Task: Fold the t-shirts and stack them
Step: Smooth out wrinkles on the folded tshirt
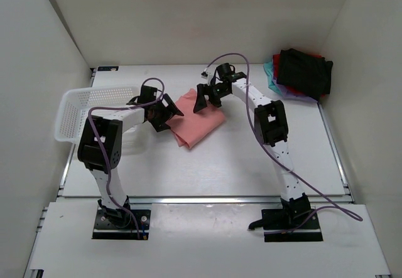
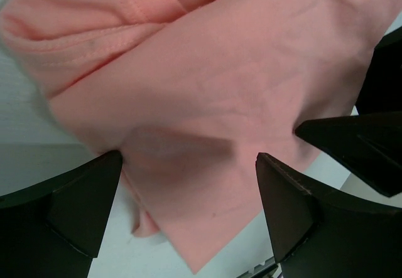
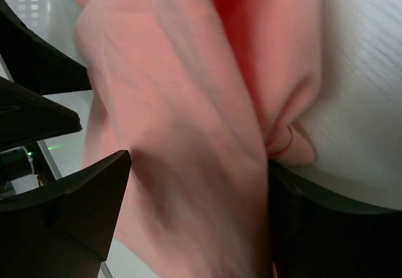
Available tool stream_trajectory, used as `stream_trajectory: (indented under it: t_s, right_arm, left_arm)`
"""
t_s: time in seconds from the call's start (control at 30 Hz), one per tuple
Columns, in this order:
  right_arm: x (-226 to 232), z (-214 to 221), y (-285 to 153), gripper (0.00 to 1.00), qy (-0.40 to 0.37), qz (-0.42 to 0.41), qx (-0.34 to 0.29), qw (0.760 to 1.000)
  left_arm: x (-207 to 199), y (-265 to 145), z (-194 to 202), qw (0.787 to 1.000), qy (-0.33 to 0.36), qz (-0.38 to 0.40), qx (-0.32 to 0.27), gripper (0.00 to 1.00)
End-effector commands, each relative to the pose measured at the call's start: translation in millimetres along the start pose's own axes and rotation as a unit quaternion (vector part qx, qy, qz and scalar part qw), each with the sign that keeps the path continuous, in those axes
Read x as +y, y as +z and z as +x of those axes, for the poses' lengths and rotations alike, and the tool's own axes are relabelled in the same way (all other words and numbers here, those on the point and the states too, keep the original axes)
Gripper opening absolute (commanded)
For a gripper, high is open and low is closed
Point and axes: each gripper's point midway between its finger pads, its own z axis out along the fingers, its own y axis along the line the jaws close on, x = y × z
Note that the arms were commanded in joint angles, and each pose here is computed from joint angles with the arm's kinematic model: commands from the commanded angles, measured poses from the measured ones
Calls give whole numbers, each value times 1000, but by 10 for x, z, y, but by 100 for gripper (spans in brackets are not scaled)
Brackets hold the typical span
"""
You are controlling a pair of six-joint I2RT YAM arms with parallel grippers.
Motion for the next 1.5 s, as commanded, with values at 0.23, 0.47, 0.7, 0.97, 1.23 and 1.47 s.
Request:
stream_trajectory:
  t_s: [0.23,0.47,0.7,0.97,1.23,1.47]
  right_arm:
    - [-177,559,254,52,31,11,82,996]
    - [-119,499,145,0,-3,67,87,994]
    - [-456,320,-636,1,-1,286,61,956]
    - [-569,1181,-1207,0,196,303,12,933]
    - [156,984,-959,39,118,199,-115,966]
    - [378,618,-1396,82,50,224,-184,956]
  left_arm:
    - [147,9,-79,1000,5,-6,-12,99]
    - [34,-168,-191,999,4,16,-29,98]
    - [-189,-518,-215,997,3,59,-45,98]
    - [-275,-689,11,996,-3,87,-30,99]
    - [-498,-822,145,993,9,114,-24,99]
    - [-799,-902,385,988,35,154,2,99]
